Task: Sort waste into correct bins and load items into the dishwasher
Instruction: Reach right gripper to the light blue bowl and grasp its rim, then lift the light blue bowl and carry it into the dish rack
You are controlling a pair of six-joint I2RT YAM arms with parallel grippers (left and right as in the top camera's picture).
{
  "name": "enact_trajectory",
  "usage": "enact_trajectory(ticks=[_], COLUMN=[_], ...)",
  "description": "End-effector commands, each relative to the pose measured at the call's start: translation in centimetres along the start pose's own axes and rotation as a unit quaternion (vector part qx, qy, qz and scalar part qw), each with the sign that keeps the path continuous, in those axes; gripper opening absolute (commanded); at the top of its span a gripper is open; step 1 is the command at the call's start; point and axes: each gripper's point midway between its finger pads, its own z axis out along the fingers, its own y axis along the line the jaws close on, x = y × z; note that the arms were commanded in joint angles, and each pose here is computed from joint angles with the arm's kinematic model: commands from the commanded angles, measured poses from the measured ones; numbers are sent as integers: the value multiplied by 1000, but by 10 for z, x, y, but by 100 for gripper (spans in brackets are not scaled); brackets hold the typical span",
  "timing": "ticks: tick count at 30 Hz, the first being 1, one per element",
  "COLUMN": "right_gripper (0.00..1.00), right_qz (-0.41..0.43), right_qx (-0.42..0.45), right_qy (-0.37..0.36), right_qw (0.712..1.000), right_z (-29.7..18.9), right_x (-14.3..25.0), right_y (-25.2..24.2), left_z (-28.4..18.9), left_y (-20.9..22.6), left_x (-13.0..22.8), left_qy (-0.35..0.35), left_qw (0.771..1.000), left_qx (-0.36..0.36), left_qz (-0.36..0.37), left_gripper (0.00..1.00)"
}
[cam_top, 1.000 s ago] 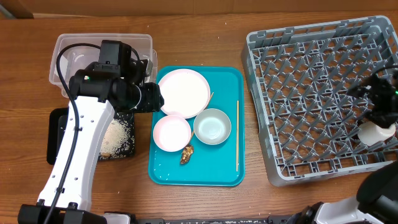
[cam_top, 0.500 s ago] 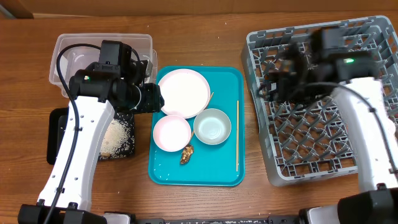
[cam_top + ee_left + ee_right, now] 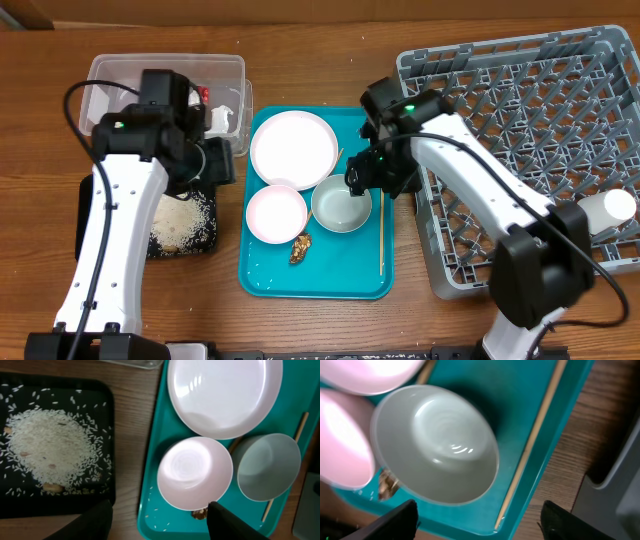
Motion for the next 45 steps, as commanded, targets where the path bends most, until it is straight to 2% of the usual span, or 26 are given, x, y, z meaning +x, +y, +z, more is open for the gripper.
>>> enact_trajectory(ticks=[1, 4, 7, 11, 16, 19, 23, 28, 31, 35, 38, 42, 45], right_gripper=[74, 69, 56, 51, 15, 9, 6, 4, 4, 4, 4, 4, 4], right_qz=[40, 45, 53, 56, 55, 55, 53, 52, 67, 111, 167, 251, 295], right_qx=[35, 41, 48, 48, 48, 48, 53, 70, 84, 157, 254, 369, 382], right_qy=[19, 41, 62, 73, 72, 69, 42, -61, -145, -268, -352, -424, -454], right_qw=[998, 997, 995, 995, 995, 995, 996, 994, 984, 944, 885, 788, 749], right_z=[22, 40, 56, 68, 67, 62, 35, -43, -99, -168, -221, -278, -297], right_x=[-2, 1, 8, 14, 13, 13, 4, -18, -31, -44, -47, -45, -48], right_y=[-13, -17, -23, -26, -26, -26, -26, -30, -45, -93, -144, -208, -236], left_z=[-5, -5, -5, -5, -5, -5, -5, -5, -5, -5, -5, -6, -6], left_y=[9, 9, 9, 9, 9, 9, 9, 9, 9, 9, 8, 8, 8], left_x=[-5, -6, -6, -7, -7, -7, -7, -7, -7, -7, -9, -11, -12], left_qy=[-11, -11, -13, -13, -13, -13, -13, -13, -13, -15, -18, -22, -23], left_qw=[1000, 1000, 1000, 1000, 1000, 1000, 1000, 1000, 1000, 1000, 1000, 1000, 1000], left_qx=[-11, -11, -11, -11, -10, -10, -10, -10, -10, -10, -9, -8, -8], left_qz=[-19, -18, -18, -18, -18, -18, -18, -18, -18, -18, -18, -17, -17], left_gripper=[63, 64, 64, 65, 65, 65, 65, 65, 65, 65, 66, 66, 67])
